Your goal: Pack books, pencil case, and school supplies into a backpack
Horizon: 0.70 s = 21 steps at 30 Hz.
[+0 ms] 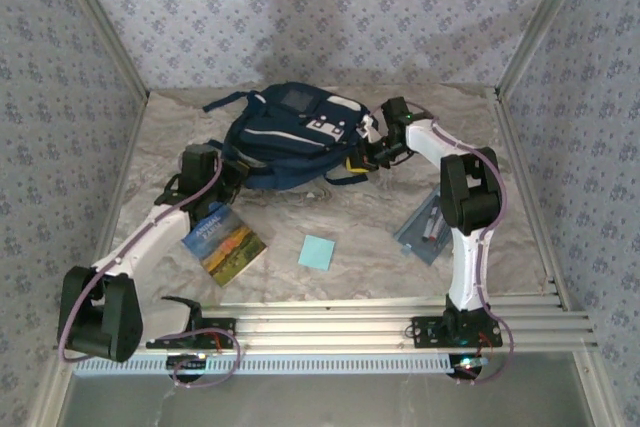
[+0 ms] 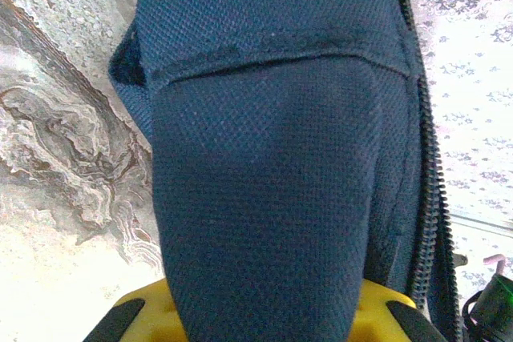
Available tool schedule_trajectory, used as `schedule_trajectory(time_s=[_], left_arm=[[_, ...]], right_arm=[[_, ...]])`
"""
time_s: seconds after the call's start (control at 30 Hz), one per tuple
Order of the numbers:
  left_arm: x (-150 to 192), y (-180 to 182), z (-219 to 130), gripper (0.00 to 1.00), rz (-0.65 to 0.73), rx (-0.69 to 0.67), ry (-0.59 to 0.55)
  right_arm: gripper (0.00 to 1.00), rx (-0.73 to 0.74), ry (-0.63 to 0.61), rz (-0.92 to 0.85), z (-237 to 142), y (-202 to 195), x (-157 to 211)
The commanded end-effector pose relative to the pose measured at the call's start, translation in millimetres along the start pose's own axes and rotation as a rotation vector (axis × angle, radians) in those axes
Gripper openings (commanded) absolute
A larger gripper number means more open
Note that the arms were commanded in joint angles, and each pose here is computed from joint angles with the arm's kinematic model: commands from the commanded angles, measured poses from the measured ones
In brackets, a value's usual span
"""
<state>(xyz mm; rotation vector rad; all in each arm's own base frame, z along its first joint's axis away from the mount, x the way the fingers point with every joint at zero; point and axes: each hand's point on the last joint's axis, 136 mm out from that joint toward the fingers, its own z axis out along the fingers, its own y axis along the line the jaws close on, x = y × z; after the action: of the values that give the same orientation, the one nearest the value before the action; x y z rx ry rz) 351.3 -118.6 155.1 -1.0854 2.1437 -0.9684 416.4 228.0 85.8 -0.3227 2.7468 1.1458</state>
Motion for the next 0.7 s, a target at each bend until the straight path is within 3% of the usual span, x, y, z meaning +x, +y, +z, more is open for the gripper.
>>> schedule_trajectory(time_s=[0.0, 0.07, 0.17, 0.27, 0.5, 0.53, 0.6, 0.63, 0.67], left_arm=[[-25, 1, -2, 0.0, 0.002, -0.028, -0.132], [-20, -2, 3, 0.0, -0.003, -0.023, -0.13], [-13, -10, 13, 0.0, -0.015, -0.001, -0.125], [-3, -19, 26, 0.0, -0.024, 0.019, -0.106], [44, -51, 53, 0.0, -0.007, 0.07, -0.006], [54, -57, 58, 0.0, -0.004, 0.082, 0.015], [76, -68, 67, 0.0, 0.003, 0.109, 0.062], [86, -73, 72, 0.05, 0.01, 0.122, 0.088], [98, -80, 78, 0.17, 0.013, 0.137, 0.123]], right_arm=[[0.08, 0.146, -0.109, 0.062, -44, -38, -14], [0.4, 0.097, -0.134, 0.062, -47, -21, -6], [0.73, 0.041, -0.169, 0.056, -56, -2, 7], [0.77, 0.01, -0.201, 0.027, -68, 13, 26], [0.83, 0.142, -0.278, 0.043, -97, 9, 56], [0.85, 0.159, -0.301, 0.039, -101, 10, 57], [1.0, 0.202, -0.352, 0.034, -111, 11, 56], [1.0, 0.217, -0.37, 0.028, -115, 13, 56], [1.0, 0.235, -0.389, 0.023, -120, 14, 54]])
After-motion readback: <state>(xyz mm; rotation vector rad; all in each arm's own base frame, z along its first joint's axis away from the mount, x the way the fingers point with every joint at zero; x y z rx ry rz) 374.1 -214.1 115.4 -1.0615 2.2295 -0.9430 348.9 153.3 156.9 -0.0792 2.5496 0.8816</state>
